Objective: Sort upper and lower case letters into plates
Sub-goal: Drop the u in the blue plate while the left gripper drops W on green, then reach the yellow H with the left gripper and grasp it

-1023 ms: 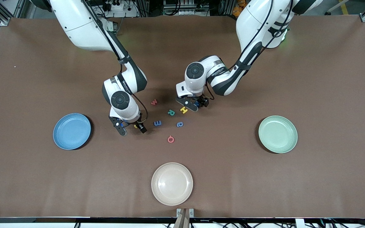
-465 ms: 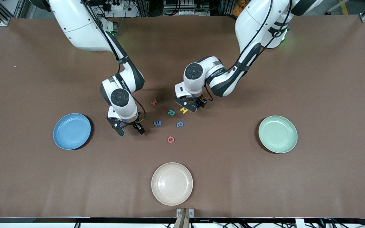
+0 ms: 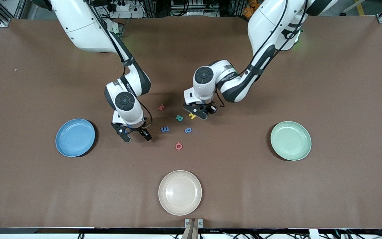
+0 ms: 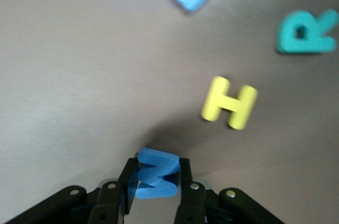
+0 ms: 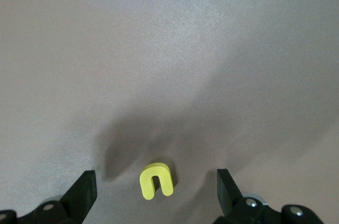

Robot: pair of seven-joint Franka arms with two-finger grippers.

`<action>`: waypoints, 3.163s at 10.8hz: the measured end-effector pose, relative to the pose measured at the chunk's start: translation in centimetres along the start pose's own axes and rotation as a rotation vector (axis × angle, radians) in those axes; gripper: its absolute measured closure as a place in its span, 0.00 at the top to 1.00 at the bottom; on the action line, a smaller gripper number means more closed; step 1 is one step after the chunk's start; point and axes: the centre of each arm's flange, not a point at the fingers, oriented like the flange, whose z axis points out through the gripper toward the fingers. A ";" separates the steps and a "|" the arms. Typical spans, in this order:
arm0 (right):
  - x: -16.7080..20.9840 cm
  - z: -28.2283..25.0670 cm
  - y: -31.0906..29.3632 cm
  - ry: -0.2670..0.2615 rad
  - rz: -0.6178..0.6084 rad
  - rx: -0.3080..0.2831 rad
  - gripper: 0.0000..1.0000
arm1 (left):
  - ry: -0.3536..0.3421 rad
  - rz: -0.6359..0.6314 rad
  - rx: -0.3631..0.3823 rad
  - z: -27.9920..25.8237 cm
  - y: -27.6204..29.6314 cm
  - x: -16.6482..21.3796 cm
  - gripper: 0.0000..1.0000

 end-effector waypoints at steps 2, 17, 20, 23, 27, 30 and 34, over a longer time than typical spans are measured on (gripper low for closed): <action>-0.1 0.2 0.2 -0.001 -0.001 -0.004 1.00 | 0.028 -0.101 0.031 -4.1 -6.7 2.1 0.36; 4.1 -2.0 2.1 0.014 -0.056 0.037 0.26 | -0.078 -0.201 0.081 -3.2 -40.3 -3.4 0.36; 15.1 -5.5 6.8 0.026 -0.150 0.023 0.26 | -0.083 -0.168 0.079 -2.8 -40.5 -3.5 0.67; 24.4 -5.5 13.1 0.014 -0.263 -0.014 0.26 | -0.044 -0.129 0.080 -4.5 -38.5 -2.0 1.00; 28.7 -5.7 16.7 -0.014 -0.339 -0.044 0.48 | 0.037 0.041 0.036 -8.6 -24.0 3.4 1.00; 25.7 -5.9 14.0 -0.026 -0.331 -0.047 0.91 | 0.052 0.136 -0.054 -9.7 -14.4 3.9 1.00; 23.5 -6.0 12.2 -0.029 -0.322 -0.053 1.00 | 0.035 0.307 -0.106 -9.3 -0.6 1.9 1.00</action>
